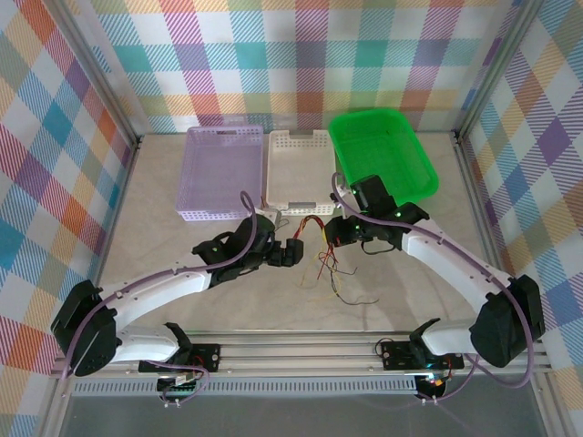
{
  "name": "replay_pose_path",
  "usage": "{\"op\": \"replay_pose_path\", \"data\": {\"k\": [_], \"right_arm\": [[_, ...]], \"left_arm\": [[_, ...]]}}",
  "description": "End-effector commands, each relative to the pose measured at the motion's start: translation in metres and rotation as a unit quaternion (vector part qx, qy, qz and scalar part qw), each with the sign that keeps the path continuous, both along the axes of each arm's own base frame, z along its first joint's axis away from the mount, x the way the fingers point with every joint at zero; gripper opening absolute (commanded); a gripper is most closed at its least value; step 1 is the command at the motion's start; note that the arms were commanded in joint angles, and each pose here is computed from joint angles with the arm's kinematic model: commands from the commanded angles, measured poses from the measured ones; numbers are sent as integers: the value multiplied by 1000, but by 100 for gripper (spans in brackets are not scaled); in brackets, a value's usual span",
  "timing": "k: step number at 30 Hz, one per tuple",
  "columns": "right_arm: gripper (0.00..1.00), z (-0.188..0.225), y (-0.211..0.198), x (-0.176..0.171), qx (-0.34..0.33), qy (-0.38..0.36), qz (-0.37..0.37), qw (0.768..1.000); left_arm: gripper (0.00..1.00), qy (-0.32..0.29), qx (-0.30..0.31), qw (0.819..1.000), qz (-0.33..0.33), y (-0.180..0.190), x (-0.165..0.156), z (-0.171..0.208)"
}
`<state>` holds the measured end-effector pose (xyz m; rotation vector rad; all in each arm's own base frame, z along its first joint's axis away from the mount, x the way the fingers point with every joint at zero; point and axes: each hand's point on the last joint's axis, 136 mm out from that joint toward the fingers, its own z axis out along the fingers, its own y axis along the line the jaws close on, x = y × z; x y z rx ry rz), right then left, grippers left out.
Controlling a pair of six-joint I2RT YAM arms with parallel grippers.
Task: Untangle the cables
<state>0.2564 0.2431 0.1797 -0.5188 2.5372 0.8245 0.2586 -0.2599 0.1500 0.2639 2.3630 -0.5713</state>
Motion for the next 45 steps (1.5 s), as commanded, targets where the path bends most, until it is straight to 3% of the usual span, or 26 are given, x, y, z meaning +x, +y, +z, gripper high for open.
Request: {"op": "replay_pose_path", "data": {"k": [1,8,15,20,27,31,33,36,41,45], "right_arm": [[0,25,10,-11,33,-6,32,999],[0,38,13,-19,51,-4,44,998],[0,56,13,-28,70,-8,55,996],[0,60,12,-32,74,-8,59,995],[0,58,12,-33,71,-6,61,996],[0,57,12,-32,69,-7,59,996],[0,57,10,-29,63,-10,51,997],[0,63,8,-29,68,-16,43,997],[44,98,12,-37,123,-34,42,991],[55,124,11,-43,160,-45,32,986]], "left_arm": [[100,-49,6,998,-40,-12,6,9],[96,-44,-18,996,-80,-25,-3,-8],[89,-33,-2,996,-85,-24,-5,-30],[79,-32,3,996,-85,-26,-2,-35],[48,-40,-8,996,-85,-25,-3,-27],[20,-40,-17,995,-88,-24,-7,-22],[0,-39,-21,995,-89,-23,-9,-19],[0,-39,-26,995,-84,-22,-10,-14],[0,-36,-32,997,-64,-22,-5,-2],[0,-26,-50,996,-63,-27,-6,6]]}}
